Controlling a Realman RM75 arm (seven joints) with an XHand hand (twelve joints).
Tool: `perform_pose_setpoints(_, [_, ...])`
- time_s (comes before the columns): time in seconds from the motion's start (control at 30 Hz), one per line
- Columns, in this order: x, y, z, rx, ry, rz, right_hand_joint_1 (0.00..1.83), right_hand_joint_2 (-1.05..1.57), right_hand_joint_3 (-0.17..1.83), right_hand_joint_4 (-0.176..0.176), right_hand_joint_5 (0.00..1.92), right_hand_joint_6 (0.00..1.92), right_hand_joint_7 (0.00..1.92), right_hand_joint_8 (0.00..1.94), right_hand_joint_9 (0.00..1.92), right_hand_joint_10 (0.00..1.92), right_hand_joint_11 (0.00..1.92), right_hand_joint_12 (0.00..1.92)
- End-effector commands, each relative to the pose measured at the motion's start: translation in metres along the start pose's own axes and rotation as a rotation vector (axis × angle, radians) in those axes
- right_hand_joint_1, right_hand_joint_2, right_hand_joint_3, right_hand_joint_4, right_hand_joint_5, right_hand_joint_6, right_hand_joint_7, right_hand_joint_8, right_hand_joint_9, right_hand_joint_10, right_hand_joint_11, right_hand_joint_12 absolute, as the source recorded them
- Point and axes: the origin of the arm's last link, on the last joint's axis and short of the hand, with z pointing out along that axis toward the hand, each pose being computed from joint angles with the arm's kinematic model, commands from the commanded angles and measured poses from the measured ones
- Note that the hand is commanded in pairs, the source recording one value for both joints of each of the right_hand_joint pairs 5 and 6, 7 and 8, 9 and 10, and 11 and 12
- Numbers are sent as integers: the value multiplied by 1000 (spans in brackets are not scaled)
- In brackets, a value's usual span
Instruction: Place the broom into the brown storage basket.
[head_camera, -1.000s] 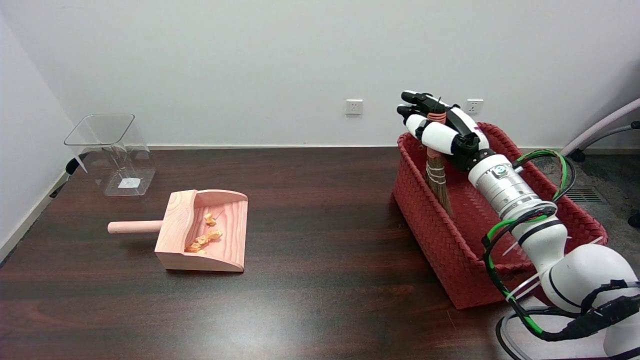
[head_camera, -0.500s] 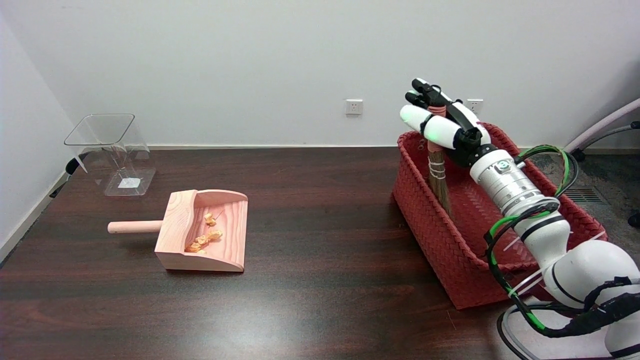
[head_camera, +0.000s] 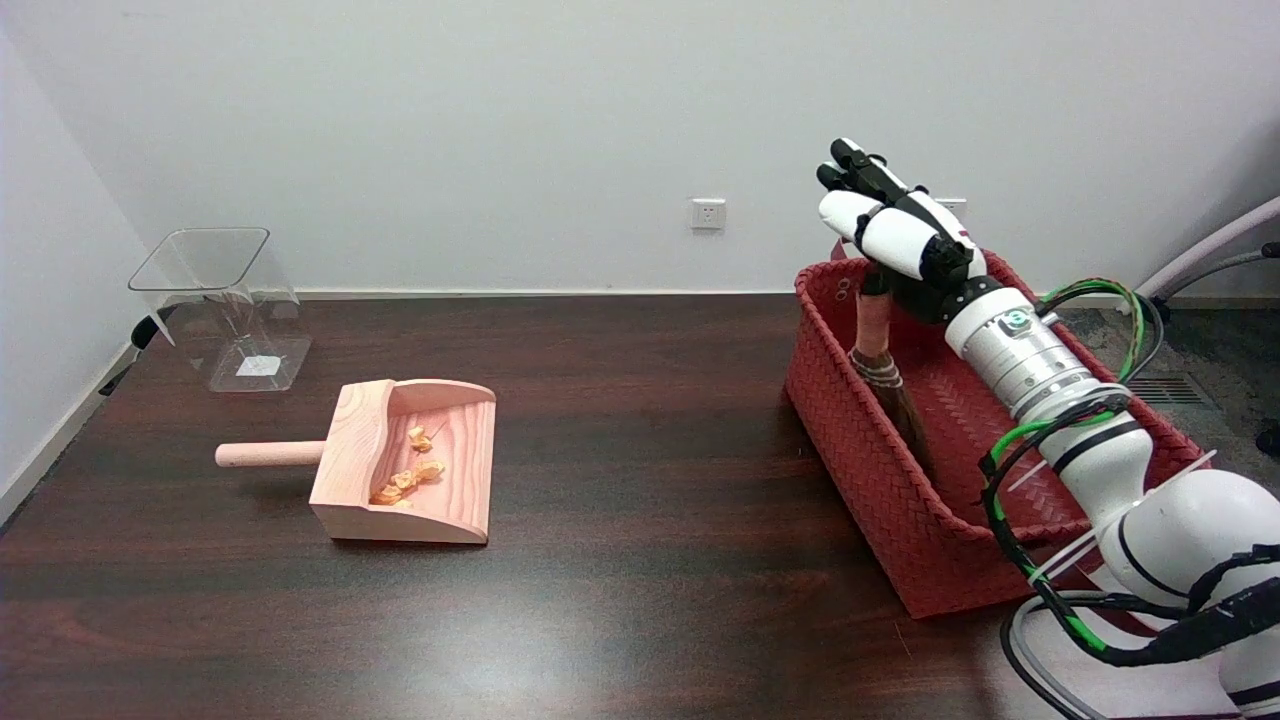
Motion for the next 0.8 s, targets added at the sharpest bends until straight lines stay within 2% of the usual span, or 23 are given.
perform_pose_setpoints(0.03, [8,-3,-5,10,-8,10,334,1533,454,0,0,0,99,99,0,0,0,0])
perform_pose_setpoints(0.1, [12,-6,-4,20,-4,2,292,1525,667,0,0,0,96,96,0,0,0,0])
perform_pose_setpoints(0.23, [20,-12,-2,38,16,-11,240,1536,851,0,0,0,93,93,0,0,0,0])
perform_pose_setpoints(0.5, [43,-20,-5,58,80,-36,216,1533,857,0,0,0,99,99,0,0,0,0])
perform_pose_setpoints(0.7, [64,-20,-16,51,149,-54,230,1510,821,0,0,0,232,232,0,0,0,0])
perform_pose_setpoints(0.8, [77,-24,-21,55,184,-68,264,1474,730,0,0,0,279,279,0,0,0,0])
